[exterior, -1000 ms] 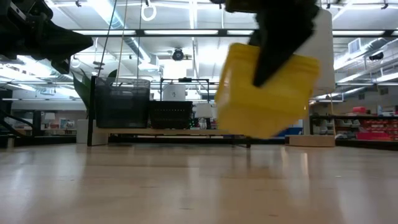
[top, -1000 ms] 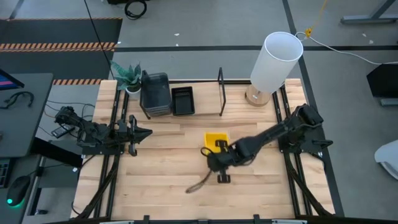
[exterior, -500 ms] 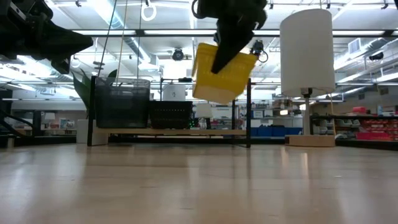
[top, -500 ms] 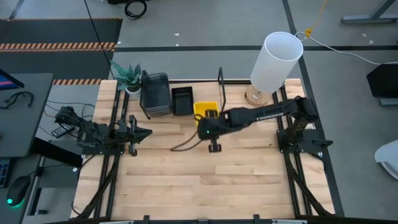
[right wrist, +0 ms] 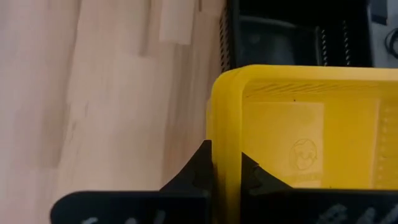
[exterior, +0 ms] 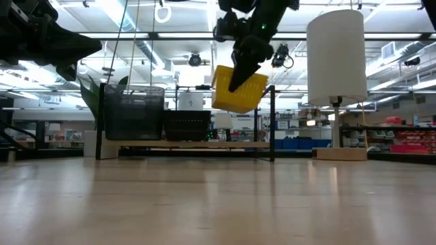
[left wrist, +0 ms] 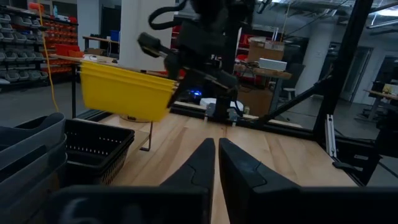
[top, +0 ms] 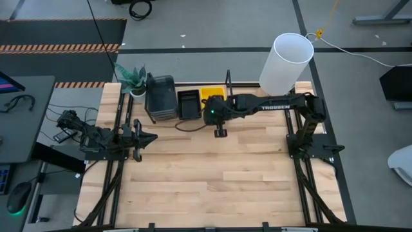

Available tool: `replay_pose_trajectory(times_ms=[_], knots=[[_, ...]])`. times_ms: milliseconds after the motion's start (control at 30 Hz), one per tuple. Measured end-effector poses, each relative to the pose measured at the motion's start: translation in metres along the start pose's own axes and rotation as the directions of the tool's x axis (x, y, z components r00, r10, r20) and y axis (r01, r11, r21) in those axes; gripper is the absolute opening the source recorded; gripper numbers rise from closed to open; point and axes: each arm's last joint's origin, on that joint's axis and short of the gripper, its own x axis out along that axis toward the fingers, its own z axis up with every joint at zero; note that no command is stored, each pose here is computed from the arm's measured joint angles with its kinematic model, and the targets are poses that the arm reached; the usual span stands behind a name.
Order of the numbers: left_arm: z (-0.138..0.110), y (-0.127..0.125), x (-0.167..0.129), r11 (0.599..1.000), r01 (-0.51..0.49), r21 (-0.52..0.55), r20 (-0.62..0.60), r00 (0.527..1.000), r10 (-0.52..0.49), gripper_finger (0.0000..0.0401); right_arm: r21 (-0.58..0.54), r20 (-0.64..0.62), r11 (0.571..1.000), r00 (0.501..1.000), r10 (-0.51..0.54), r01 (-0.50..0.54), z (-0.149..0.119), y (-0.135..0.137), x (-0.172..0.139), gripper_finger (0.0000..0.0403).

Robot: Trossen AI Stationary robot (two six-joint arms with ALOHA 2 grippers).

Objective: Stack baskets on shelf by color
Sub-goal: Put the yellow stacked baskets on the shelf

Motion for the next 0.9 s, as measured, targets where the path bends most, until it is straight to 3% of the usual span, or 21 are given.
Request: replay_pose_trajectory(times_ms=[433,900], knots=[[0.0,0.0,0.0,1.0,0.0,0.0,0.0,1.0,0.0,0.0028,0.017,0.056,1.0,0.998,0.002,-0.003,-0.014,-0.01,0.027,0.0014],[0.0,0.0,0.0,1.0,0.0,0.0,0.0,1.0,0.0,0.0035,0.023,0.033,1.0,0.999,-0.021,0.02,-0.023,-0.009,0.037,0.0024]])
